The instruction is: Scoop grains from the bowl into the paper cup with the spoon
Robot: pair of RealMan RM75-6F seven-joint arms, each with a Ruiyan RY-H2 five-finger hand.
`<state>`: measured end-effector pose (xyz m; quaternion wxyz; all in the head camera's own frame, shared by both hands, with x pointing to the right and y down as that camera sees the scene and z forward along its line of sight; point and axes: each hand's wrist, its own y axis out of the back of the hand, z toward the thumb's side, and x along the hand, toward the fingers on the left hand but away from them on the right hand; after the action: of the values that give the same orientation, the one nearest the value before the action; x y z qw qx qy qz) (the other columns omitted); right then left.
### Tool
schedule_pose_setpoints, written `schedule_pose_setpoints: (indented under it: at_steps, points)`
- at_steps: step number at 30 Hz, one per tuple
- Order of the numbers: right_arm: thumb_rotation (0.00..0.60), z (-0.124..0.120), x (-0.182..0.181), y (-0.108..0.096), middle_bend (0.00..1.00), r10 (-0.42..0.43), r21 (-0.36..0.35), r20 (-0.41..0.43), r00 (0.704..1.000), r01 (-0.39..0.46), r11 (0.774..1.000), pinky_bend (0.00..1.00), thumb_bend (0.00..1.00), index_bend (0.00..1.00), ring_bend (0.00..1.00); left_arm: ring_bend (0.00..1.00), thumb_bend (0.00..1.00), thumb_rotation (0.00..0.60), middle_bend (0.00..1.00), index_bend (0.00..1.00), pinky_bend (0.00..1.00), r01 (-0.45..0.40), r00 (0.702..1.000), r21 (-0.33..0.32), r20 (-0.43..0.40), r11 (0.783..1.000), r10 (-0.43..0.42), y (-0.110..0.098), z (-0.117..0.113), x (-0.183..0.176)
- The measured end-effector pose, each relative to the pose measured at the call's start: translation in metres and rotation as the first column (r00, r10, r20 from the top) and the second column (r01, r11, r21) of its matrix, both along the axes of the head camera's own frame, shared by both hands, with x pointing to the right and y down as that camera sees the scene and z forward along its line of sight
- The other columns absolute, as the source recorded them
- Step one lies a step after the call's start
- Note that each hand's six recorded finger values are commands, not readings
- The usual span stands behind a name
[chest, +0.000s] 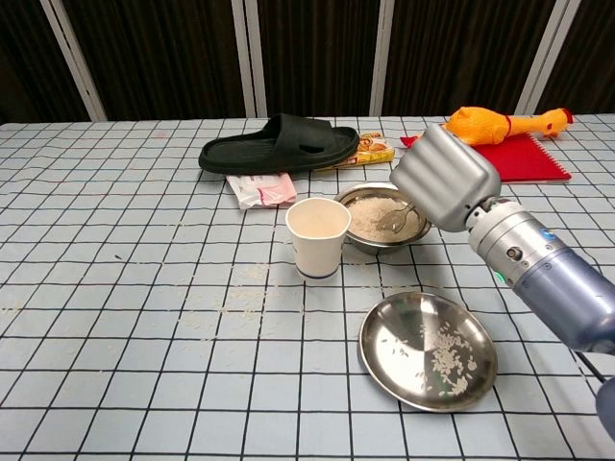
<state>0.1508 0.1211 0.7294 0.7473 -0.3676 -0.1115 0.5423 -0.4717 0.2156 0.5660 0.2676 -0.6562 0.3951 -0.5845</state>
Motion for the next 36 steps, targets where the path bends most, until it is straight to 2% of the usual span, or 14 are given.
schedule_pose_setpoints:
  at_steps: [11, 20, 26, 36]
  points:
    - [0.600, 0.0053, -0.0014, 0.0023, 0.83, 0.090, -0.078, 0.073, 0.993, -0.084, 0.993, 1.00, 0.57, 0.67, 0.97, 0.00, 0.00, 0.600, 0.00, 0.00, 0.00, 0.008, 1.000, -0.001, -0.006, 1.000, -0.008, -0.0005, 0.0002, 0.0003]
    - [0.600, 0.0048, -0.0007, -0.0005, 0.83, 0.191, -0.139, 0.141, 0.971, -0.172, 0.975, 1.00, 0.58, 0.67, 0.97, 0.00, 0.00, 0.600, 0.00, 0.00, 0.00, 0.011, 1.000, -0.007, -0.008, 1.000, -0.011, 0.0001, 0.0003, -0.0001]
    - [0.600, 0.0033, 0.0036, -0.0041, 0.83, 0.270, -0.179, 0.181, 0.946, -0.239, 0.954, 1.00, 0.58, 0.67, 0.97, 0.00, 0.00, 0.600, 0.00, 0.00, 0.00, 0.013, 1.000, -0.009, -0.008, 1.000, -0.013, 0.0003, 0.0003, -0.0002]
    - [0.600, 0.0030, 0.0075, -0.0028, 0.83, 0.406, -0.281, 0.236, 0.883, -0.338, 0.898, 1.00, 0.59, 0.68, 0.97, 0.00, 0.00, 0.600, 0.00, 0.00, 0.00, 0.021, 1.000, -0.007, -0.002, 1.000, -0.021, 0.0001, 0.0005, -0.0011]
